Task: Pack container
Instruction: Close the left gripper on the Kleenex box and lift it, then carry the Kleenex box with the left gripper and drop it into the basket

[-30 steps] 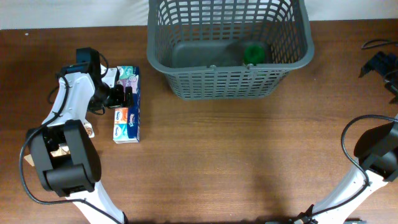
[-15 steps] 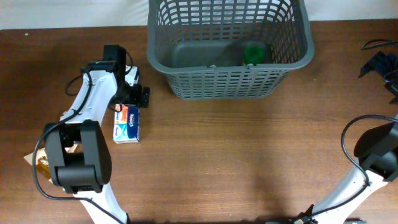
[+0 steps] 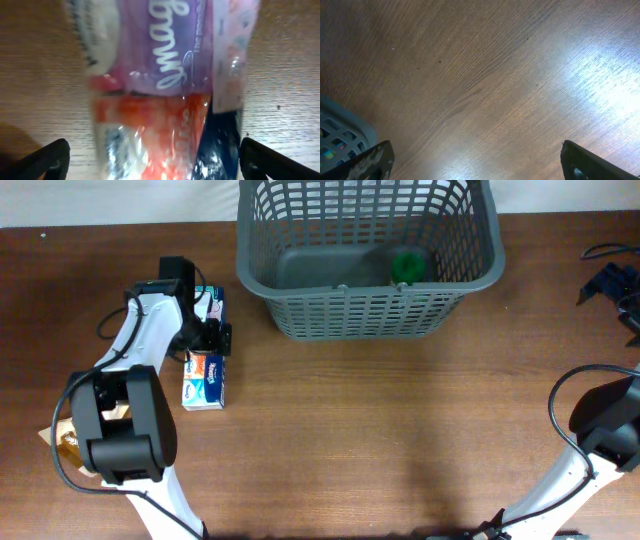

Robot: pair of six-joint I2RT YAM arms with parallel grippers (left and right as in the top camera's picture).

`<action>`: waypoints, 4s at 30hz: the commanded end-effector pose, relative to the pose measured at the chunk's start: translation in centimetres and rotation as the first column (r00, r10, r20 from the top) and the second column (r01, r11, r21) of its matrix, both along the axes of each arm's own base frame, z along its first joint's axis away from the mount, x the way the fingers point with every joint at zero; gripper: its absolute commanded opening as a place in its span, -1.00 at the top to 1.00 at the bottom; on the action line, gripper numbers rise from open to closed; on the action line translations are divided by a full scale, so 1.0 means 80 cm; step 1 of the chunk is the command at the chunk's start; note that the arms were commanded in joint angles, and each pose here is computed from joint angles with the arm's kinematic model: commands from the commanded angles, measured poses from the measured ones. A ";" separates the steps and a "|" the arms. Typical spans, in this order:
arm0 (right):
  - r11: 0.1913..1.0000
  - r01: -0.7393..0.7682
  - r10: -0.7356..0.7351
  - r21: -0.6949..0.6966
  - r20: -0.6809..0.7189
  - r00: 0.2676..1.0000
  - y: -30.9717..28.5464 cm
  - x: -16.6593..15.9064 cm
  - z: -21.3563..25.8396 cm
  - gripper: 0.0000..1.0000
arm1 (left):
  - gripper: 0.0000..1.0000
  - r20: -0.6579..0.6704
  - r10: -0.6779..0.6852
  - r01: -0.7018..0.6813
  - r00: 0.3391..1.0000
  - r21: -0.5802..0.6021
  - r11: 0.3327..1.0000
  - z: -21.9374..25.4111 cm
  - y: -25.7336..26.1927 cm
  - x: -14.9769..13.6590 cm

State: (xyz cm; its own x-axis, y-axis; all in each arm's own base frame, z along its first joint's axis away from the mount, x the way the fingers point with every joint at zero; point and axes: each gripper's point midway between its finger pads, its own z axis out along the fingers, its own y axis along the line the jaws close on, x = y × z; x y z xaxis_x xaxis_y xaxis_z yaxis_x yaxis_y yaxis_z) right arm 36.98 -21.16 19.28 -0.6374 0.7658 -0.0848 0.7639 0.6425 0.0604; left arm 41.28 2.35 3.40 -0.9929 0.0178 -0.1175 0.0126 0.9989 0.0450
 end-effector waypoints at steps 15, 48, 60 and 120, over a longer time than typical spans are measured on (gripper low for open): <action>1.000 0.010 -0.010 0.005 0.011 1.000 0.003 -0.001 0.005 -0.98 | -0.99 -0.054 0.014 -0.015 0.998 -0.018 1.000 -0.035 -0.002 -0.002; 1.000 0.010 -0.010 0.005 0.011 1.000 0.003 -0.001 0.005 -0.98 | 0.96 0.456 0.347 -0.377 0.820 -0.026 0.926 0.301 0.080 0.092; 1.000 0.010 -0.010 0.005 0.011 1.000 0.003 -0.001 0.005 -0.98 | 0.96 0.836 0.065 0.144 0.545 -0.169 0.975 0.544 -0.145 0.068; 1.000 0.010 -0.010 0.005 0.011 1.000 0.003 -0.001 0.005 -0.98 | -0.46 0.782 -0.256 0.277 0.568 0.111 0.955 0.408 -0.302 0.147</action>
State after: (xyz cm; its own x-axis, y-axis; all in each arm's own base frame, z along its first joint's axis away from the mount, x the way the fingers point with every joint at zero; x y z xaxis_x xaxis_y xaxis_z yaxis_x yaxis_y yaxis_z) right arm 36.98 -21.15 19.28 -0.6372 0.7661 -0.0847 0.7641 0.6422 0.0608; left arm 53.20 -24.05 33.43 -0.5012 0.2663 -0.8233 0.3296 0.9385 0.1029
